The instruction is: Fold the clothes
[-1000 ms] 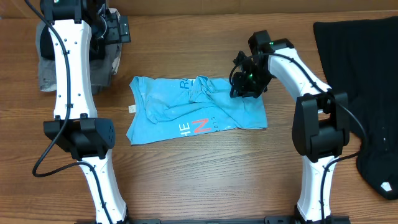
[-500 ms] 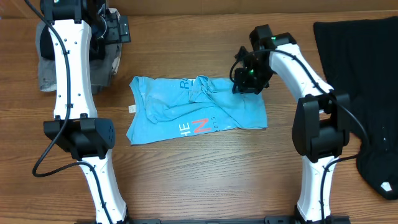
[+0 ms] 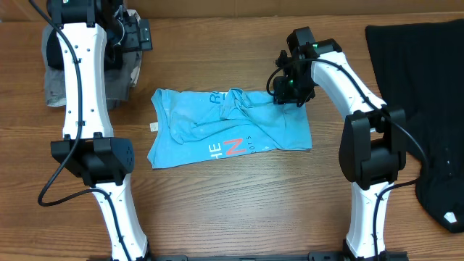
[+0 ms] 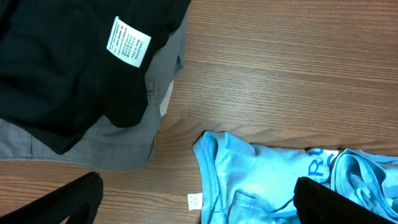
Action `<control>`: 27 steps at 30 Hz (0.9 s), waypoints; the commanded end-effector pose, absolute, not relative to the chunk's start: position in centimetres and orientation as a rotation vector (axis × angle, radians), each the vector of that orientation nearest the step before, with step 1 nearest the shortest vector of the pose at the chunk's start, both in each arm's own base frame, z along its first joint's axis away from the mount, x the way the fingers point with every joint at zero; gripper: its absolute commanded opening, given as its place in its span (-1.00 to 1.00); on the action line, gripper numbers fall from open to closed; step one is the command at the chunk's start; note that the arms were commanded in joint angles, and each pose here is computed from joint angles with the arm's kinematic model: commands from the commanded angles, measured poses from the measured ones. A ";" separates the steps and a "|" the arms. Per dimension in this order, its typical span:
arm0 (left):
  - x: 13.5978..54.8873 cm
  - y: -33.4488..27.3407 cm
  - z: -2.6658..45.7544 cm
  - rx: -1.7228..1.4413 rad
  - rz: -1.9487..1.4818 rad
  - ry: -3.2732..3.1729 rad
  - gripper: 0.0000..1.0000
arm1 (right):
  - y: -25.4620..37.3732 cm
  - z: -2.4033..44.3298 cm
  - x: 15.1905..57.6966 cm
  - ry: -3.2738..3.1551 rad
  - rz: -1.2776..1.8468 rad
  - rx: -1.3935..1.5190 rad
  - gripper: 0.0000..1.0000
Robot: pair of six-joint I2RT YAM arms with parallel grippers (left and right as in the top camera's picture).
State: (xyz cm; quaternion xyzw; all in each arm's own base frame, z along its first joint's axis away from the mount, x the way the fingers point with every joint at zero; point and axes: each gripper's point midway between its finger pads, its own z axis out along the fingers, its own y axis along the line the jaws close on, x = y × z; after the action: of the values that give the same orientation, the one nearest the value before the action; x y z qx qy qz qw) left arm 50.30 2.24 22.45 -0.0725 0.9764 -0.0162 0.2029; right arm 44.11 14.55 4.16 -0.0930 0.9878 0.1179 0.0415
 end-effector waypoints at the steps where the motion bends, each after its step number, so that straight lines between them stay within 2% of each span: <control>1: 50.0 2.2 23.7 -0.184 -0.047 2.701 1.00 | 14.8 5.0 44.7 2.991 0.374 -0.276 -0.21; 4: 49.9 2.1 23.7 -0.184 -0.047 2.704 1.00 | 14.9 5.1 44.7 2.989 0.385 -0.277 -0.30; 11: 49.9 2.2 23.7 -0.184 -0.046 2.706 1.00 | 15.3 5.1 44.6 2.985 0.424 -0.304 -0.30; 12: 49.9 2.2 23.7 -0.184 -0.046 2.706 1.00 | 15.5 5.2 44.5 2.982 0.439 -0.318 -0.29; 15: 49.9 2.2 23.7 -0.184 -0.046 2.706 1.00 | 15.6 5.2 44.4 2.981 0.454 -0.327 -0.10; 21: 49.9 2.2 23.7 -0.184 -0.045 2.706 1.00 | 15.7 4.1 43.9 2.995 0.471 -0.326 -0.05; 24: 49.9 2.2 23.7 -0.185 -0.041 2.705 1.00 | 15.7 3.5 43.4 3.008 0.482 -0.325 -0.08; 27: 49.9 2.3 23.7 -0.185 -0.037 2.702 1.00 | 15.7 3.5 43.4 3.010 0.483 -0.324 -0.21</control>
State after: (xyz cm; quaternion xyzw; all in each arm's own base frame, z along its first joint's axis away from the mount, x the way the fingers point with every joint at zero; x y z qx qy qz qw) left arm 50.11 2.24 22.36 -0.0724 0.9773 -0.0159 0.1986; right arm 43.44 15.49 3.16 -0.1030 0.9829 0.1486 0.0343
